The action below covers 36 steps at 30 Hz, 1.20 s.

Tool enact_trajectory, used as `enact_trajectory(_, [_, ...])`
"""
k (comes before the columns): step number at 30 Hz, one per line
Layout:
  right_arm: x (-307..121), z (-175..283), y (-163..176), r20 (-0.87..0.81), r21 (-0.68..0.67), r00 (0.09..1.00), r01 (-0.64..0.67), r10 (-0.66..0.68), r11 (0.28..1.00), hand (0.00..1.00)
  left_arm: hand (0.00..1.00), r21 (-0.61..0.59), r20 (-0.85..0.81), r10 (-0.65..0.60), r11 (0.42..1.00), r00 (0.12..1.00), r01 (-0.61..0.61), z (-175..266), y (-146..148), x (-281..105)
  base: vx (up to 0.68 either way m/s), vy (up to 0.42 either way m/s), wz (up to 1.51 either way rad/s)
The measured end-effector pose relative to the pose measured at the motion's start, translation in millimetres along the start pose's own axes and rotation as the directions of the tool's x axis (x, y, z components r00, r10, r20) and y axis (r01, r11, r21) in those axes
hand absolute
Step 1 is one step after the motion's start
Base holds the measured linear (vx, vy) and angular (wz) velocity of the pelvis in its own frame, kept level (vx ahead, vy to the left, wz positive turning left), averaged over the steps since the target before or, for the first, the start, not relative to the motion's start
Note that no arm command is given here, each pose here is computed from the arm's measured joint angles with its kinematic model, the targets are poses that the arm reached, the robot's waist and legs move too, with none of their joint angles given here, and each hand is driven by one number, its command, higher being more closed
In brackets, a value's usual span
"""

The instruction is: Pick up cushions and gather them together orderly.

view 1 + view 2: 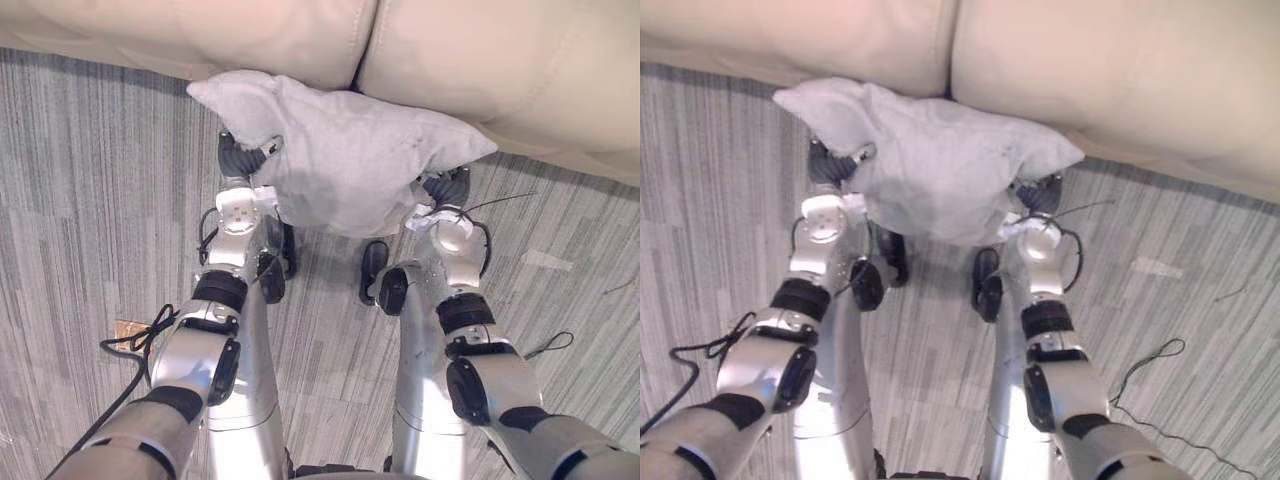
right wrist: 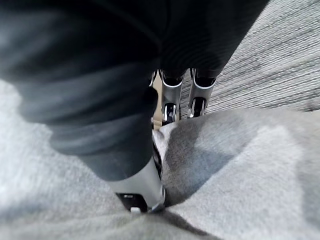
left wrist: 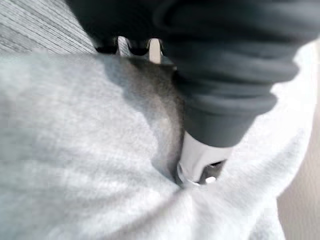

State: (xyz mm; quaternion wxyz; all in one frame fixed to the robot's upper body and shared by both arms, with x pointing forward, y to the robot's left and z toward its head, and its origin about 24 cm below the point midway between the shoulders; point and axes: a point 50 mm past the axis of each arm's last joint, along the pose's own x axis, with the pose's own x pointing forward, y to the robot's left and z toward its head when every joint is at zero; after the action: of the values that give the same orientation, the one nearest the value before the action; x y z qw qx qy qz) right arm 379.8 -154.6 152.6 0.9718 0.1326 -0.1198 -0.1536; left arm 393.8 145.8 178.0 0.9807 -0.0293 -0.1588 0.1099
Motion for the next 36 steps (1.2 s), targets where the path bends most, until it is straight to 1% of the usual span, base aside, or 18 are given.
enact_trajectory(3, [-10, -2, -1, 0.017, 0.006, 1.0, -0.017, 0.017, 1.0, 1.0, 1.0, 0.012, -0.013, -0.019, 1.0, 1.0, 0.019, -10, 1, -11, 0.02, 0.032, -0.17])
enact_trajectory(5, [-18, -3, -6, 0.033, 0.012, 0.999, -0.014, 0.014, 1.0, 1.0, 1.0, -0.003, -0.012, -0.038, 0.999, 0.999, 0.038, -15, -1, -21, 0.03, 0.025, -0.15])
enact_trajectory(8, [-37, -10, -20, 0.05, 0.012, 0.999, -0.01, 0.009, 1.0, 1.0, 1.0, -0.065, -0.032, -0.06, 0.996, 0.998, 0.058, -26, -4, -42, 0.04, -0.005, -0.13])
enact_trajectory(13, [-80, -26, -46, 0.039, 0.035, 0.999, 0.021, -0.022, 0.999, 1.0, 1.0, -0.176, 0.011, -0.097, 0.98, 0.995, 0.097, -30, -8, -84, 0.12, -0.015, 0.01])
enact_trajectory(15, [-95, -30, -59, 0.028, 0.023, 0.999, 0.024, -0.025, 0.999, 1.0, 1.0, -0.214, 0.024, -0.119, 0.969, 0.993, 0.122, -30, -9, -100, 0.19, 0.0, 0.08])
enact_trajectory(19, [-129, -30, -72, 0.037, -0.04, 0.999, -0.021, 0.022, 0.999, 1.0, 1.0, -0.246, 0.006, -0.124, 0.961, 0.992, 0.122, -38, 6, -136, 0.24, 0.036, -0.17])
enact_trajectory(22, [-144, -25, -78, 0.052, -0.067, 0.998, -0.042, 0.045, 0.997, 1.0, 1.0, -0.265, 0.017, -0.128, 0.956, 0.992, 0.128, -36, 13, -153, 0.22, 0.064, -0.21])
enact_trajectory(26, [-154, -30, -82, 0.031, -0.145, 0.998, -0.058, 0.063, 0.988, 1.0, 1.0, -0.267, -0.003, -0.126, 0.956, 0.992, 0.121, -38, 21, -168, 0.13, 0.062, -0.24])
enact_trajectory(29, [-161, -36, -81, -0.002, -0.168, 0.997, -0.076, 0.076, 0.983, 1.0, 1.0, -0.259, -0.042, -0.113, 0.961, 0.993, 0.098, -45, 26, -176, 0.13, 0.025, -0.33])
enact_trajectory(32, [-162, -38, -82, -0.011, -0.187, 0.996, -0.088, 0.087, 0.978, 1.0, 1.0, -0.261, -0.045, -0.111, 0.961, 0.993, 0.096, -45, 26, -177, 0.16, -0.044, -0.4])
enact_trajectory(35, [-164, -45, -90, -0.052, -0.209, 0.996, -0.077, 0.068, 0.975, 1.0, 1.0, -0.258, -0.057, -0.134, 0.959, 0.989, 0.116, -49, 24, -178, 0.27, -0.14, 0.11])
enact_trajectory(36, [-165, -47, -97, -0.066, -0.23, 0.997, -0.065, 0.051, 0.971, 1.0, 1.0, -0.269, -0.093, -0.146, 0.956, 0.985, 0.117, -57, 19, -182, 0.36, -0.119, 0.02])
